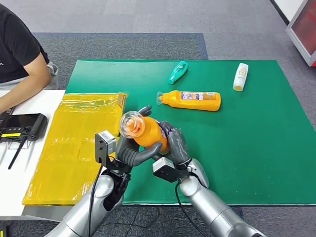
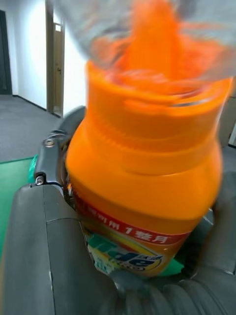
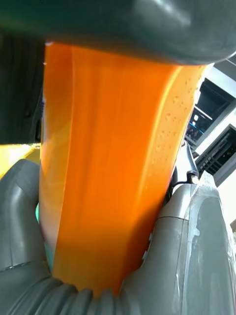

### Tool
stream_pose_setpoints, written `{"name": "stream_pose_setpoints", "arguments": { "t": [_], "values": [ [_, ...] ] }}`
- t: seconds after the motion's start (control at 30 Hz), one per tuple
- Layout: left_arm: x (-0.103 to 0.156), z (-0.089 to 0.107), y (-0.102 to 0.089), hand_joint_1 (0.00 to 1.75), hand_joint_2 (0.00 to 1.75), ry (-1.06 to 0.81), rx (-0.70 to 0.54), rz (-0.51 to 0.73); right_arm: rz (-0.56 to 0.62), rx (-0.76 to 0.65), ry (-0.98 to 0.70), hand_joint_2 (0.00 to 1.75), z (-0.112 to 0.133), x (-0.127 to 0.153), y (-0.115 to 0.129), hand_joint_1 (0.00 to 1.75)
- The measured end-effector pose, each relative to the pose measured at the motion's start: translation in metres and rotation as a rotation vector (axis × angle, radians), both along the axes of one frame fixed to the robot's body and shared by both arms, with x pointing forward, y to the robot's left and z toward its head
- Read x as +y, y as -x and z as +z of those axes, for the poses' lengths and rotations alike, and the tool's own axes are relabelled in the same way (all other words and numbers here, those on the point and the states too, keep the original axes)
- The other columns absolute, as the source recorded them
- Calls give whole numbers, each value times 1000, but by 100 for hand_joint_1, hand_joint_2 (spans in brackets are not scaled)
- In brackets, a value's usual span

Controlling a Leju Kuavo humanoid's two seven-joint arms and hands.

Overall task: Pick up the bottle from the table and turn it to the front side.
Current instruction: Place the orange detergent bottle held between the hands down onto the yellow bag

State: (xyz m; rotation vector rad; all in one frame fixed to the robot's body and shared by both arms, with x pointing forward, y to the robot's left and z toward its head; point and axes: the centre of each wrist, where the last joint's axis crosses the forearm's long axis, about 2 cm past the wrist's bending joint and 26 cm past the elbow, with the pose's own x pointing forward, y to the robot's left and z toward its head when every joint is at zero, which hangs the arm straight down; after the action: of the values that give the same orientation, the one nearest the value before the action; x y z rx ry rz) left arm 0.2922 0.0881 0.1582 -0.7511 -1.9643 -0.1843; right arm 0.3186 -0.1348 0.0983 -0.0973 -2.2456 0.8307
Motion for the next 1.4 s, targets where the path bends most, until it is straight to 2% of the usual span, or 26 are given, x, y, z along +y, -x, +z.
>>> {"name": "stream_pose_setpoints", "arguments": {
  "t": [0.3,0.4,0.5,0.53,0.63,0.73,0.9,1.4],
  "values": [
    [0,0,-1,175,175,-2,-8,2,6,9,7,175,-4,-1,5,175],
    [1,0,-1,175,175,-1,-14,1,15,15,2,175,-5,0,8,167],
    [1,-1,0,175,175,2,-17,3,22,20,-1,175,-5,1,10,93],
    [1,-1,0,175,175,3,-18,3,25,24,-4,175,-6,1,11,58],
    [1,-1,0,175,175,8,-15,5,47,59,-28,175,-7,1,12,23],
    [3,-2,0,175,175,18,-6,16,79,111,-68,175,-9,2,16,21],
    [6,-3,-2,175,175,31,1,38,89,139,-101,175,-10,1,20,0],
    [21,-8,-6,175,175,0,-18,144,40,214,-197,175,-17,-22,22,0]
  ]
}}
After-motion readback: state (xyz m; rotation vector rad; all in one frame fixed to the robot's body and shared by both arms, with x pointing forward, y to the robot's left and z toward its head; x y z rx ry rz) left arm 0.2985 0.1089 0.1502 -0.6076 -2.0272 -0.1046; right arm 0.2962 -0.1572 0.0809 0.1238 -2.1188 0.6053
